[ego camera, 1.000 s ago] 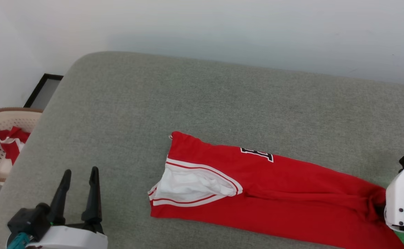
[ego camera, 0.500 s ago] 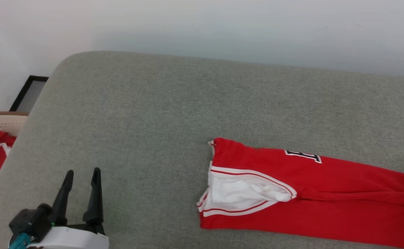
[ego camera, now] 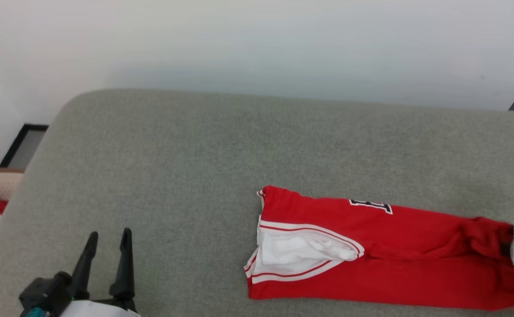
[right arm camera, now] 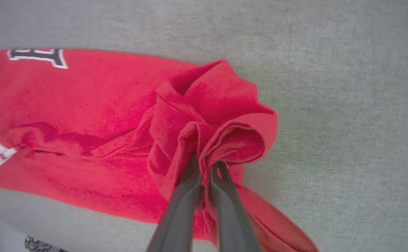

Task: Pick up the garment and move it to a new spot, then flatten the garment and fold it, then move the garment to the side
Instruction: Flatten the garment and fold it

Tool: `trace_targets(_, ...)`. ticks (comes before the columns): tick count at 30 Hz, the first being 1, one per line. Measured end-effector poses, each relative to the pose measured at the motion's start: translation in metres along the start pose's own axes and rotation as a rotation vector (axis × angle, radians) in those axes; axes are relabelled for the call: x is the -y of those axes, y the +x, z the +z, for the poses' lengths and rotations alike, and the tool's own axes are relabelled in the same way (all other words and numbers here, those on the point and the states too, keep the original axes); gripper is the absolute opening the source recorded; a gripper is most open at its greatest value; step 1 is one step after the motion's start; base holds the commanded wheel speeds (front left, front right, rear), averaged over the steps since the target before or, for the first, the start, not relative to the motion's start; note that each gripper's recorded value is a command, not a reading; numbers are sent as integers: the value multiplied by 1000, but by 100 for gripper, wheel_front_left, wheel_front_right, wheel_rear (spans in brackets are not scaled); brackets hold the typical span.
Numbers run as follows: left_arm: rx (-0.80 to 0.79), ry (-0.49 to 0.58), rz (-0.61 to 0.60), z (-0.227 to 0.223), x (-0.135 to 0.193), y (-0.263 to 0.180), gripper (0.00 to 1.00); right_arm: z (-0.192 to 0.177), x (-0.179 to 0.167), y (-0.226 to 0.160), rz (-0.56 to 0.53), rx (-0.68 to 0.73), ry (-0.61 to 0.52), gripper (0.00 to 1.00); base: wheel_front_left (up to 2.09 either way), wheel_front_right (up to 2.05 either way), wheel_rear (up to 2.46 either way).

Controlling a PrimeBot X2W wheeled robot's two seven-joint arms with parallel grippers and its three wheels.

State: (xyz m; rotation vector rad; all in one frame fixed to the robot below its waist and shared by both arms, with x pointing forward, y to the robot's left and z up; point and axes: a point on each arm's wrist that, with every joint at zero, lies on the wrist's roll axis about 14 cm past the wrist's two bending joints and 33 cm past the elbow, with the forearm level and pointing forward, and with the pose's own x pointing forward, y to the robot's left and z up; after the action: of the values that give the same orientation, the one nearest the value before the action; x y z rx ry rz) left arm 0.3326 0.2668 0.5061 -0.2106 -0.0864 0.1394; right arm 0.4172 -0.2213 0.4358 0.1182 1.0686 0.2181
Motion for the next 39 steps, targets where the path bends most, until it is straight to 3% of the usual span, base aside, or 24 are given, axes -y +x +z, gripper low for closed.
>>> trace_targets(9,16,-20,-20,4,7,-10,100,19,-110,-17,249,104,-109,0,0,0,0)
trace_targets(17,23,-29,-20,6,6,-13,100,18,-206,-2,373,117,-236,0,0,0,0)
trace_targets(28,24,-43,20,7,-4,-16,100,18,-266,31,401,96,-370,0,0,0,0)
trace_targets(29,24,-47,28,8,-6,-17,100,18,-271,32,411,95,-372,7,0,0,0)
trace_targets(30,22,-46,33,7,-8,-17,100,19,-275,34,419,104,-376,36,0,0,0)
trace_targets(31,18,-45,38,6,-9,-18,100,21,-278,34,428,108,-379,78,0,0,0)
trace_targets(32,14,-45,41,5,-10,-18,100,21,-282,35,440,108,-378,100,0,0,0)
trace_targets(39,11,-49,45,3,-11,-14,100,21,-302,28,521,115,-380,100,0,0,0)
